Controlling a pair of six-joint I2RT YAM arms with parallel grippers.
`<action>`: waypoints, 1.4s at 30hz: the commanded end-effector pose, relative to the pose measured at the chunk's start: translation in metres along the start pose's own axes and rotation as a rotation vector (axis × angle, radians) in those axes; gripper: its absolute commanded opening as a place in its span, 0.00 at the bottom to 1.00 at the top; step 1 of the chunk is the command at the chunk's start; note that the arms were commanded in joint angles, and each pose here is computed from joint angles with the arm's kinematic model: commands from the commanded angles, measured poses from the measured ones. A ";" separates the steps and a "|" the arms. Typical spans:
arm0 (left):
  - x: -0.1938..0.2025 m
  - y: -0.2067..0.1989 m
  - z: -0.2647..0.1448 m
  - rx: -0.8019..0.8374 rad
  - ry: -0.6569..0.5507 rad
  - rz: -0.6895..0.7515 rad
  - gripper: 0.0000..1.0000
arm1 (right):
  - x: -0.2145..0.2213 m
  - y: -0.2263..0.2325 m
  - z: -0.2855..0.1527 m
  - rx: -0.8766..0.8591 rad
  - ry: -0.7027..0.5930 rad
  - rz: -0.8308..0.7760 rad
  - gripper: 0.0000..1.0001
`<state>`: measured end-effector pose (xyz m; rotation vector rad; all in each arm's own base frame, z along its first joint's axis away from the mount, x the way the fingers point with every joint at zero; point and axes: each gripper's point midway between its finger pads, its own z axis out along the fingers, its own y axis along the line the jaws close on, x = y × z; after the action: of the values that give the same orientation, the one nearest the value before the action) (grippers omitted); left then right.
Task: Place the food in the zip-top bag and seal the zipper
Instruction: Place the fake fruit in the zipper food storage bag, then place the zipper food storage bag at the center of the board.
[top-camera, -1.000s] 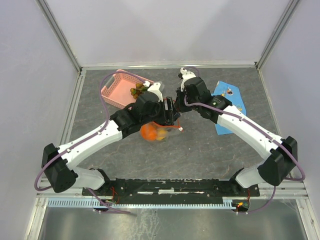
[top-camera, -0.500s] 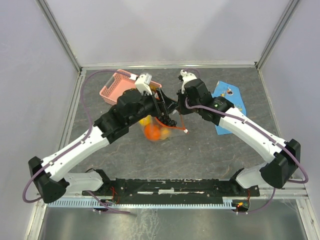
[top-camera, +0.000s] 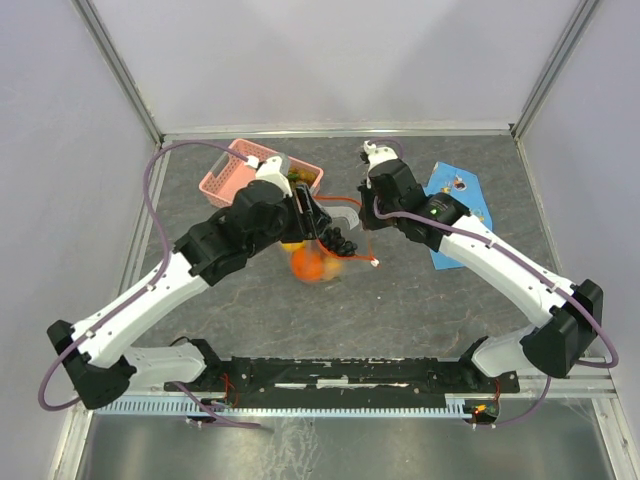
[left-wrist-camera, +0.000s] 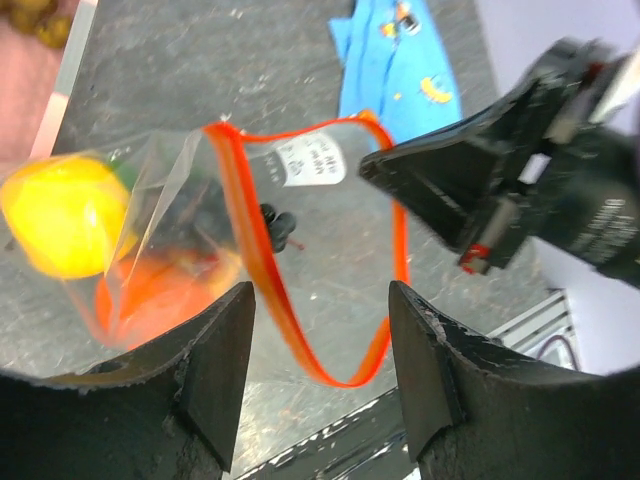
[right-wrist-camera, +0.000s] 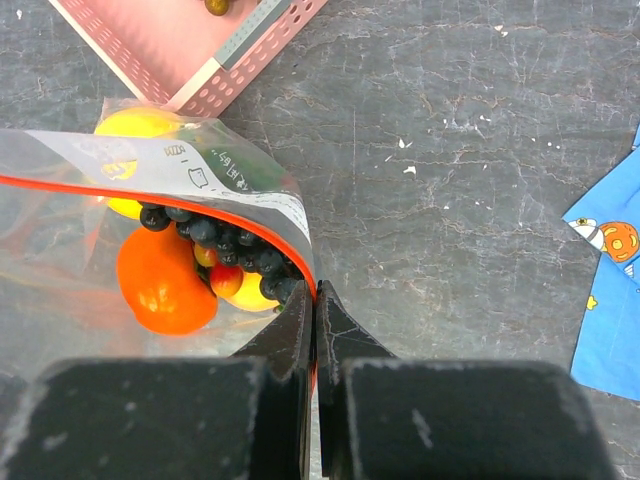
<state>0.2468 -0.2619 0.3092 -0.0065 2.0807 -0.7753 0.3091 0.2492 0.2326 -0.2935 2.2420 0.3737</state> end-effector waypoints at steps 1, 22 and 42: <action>0.010 0.009 0.010 -0.074 0.060 0.006 0.62 | -0.032 0.004 -0.019 -0.018 -0.097 0.004 0.02; 0.030 -0.024 0.051 0.036 0.211 0.082 0.03 | -0.039 -0.055 -0.079 0.220 -0.145 -0.135 0.02; -0.008 -0.009 0.059 0.032 0.137 0.080 0.55 | -0.024 -0.066 -0.064 0.265 -0.197 -0.064 0.02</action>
<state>0.2793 -0.3120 0.2398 0.1626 2.3560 -0.7155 0.2931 0.1659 0.2558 -0.2606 2.1408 0.0275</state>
